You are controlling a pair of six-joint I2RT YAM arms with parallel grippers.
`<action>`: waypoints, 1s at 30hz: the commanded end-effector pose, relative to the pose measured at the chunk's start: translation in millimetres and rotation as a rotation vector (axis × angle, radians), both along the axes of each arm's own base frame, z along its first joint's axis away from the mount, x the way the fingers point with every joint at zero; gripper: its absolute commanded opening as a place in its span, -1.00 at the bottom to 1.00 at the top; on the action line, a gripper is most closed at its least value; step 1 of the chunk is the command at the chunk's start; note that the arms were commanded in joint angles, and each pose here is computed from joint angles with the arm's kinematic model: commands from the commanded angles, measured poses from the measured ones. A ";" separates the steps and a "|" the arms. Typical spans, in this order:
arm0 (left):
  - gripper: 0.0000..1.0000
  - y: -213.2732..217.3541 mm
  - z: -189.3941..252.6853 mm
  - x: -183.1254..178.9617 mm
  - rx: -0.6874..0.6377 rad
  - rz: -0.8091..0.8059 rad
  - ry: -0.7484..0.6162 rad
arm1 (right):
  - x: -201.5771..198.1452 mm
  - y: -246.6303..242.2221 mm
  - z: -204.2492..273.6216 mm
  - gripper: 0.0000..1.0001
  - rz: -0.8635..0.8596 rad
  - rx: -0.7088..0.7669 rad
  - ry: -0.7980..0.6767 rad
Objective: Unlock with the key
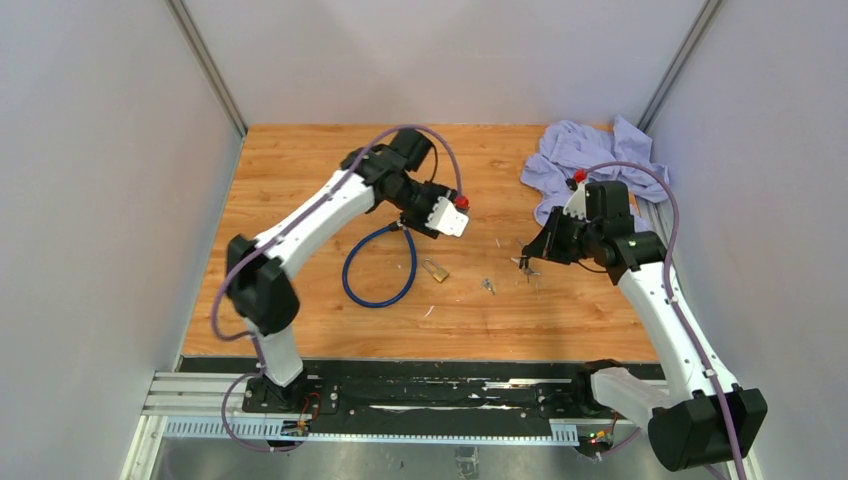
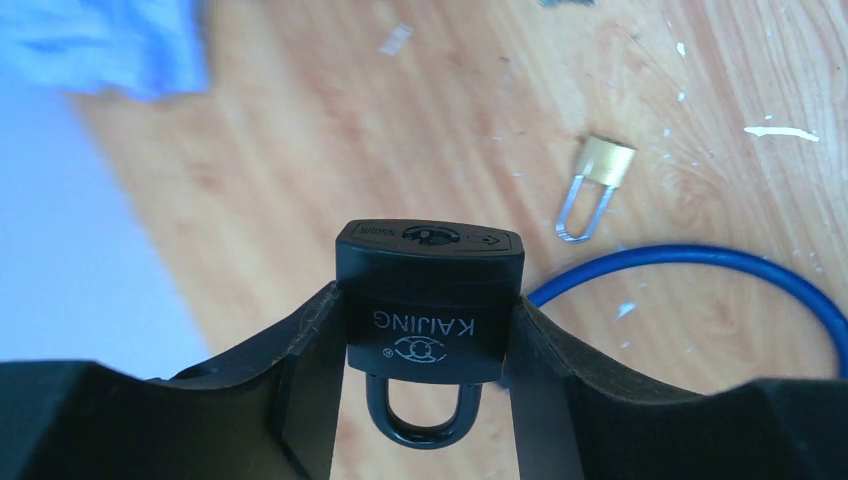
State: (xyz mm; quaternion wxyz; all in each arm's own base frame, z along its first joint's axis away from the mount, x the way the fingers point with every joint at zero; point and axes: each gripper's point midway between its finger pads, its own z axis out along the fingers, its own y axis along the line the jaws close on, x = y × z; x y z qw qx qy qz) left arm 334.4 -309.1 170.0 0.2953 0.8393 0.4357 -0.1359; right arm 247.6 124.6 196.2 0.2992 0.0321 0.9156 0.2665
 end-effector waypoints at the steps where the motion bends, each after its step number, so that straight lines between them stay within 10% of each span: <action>1: -0.99 -1.2 99.1 -25.7 -0.204 -0.132 -0.220 | 6.3 11.7 21.6 -0.99 0.066 0.071 -0.069; 16: -0.99 35.1 188.3 -105.6 -0.630 -0.265 -0.819 | -7.6 48.6 49.9 -0.99 0.294 0.143 -0.180; 25: -1.00 63.9 77.3 -90.5 -0.128 0.060 -0.079 | -3.9 50.5 41.8 -0.99 0.298 0.086 -0.145; 30: -0.99 83.0 15.2 -60.7 0.138 0.330 0.097 | 1.1 42.4 31.4 -0.99 0.251 0.038 -0.123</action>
